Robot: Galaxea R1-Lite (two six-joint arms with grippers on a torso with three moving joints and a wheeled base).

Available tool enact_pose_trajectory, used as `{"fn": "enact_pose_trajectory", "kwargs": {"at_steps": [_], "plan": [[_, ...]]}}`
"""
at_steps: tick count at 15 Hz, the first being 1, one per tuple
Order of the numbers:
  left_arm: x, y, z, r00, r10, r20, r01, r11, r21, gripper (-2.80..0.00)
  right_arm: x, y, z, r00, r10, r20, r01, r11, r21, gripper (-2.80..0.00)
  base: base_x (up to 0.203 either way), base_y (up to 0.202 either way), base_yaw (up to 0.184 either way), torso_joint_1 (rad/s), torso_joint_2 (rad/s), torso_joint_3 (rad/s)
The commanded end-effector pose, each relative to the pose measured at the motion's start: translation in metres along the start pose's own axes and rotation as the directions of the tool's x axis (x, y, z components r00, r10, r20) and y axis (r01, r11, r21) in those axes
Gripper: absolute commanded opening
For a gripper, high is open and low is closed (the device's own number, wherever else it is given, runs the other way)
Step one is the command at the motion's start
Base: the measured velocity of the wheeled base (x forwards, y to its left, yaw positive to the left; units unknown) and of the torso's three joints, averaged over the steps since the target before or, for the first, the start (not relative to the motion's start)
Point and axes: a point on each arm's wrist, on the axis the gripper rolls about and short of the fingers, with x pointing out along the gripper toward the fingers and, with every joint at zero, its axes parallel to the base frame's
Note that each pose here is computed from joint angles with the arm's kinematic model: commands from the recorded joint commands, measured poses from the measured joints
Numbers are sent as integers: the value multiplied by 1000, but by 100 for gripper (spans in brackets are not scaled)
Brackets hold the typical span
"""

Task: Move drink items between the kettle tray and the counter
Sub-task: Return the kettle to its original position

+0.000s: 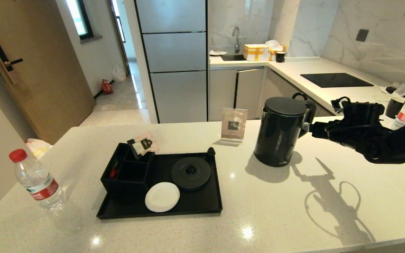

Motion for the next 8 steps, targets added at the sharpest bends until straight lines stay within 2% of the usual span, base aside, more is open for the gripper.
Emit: {"fn": "enact_pose_trajectory", "kwargs": {"at_steps": [1,4,6,8], "plan": [[0,0,0,1000,0,2,0,1000,0,-280,8,-7,-2,1000,24,-6,-24,1000,4,0,0,0,0,0,0,0],[0,0,0,1000,0,2,0,1000,0,-280,13,-12,3,999,34,-2,-34,999,5,0,0,0,0,0,0,0],[0,0,0,1000,0,2,0,1000,0,-280,15,-18,6,997,77,-17,-76,997,17,0,0,0,0,0,0,0],[0,0,0,1000,0,1,0,1000,0,-280,23,-22,14,996,92,3,-92,995,32,0,0,0,0,0,0,0]]}}
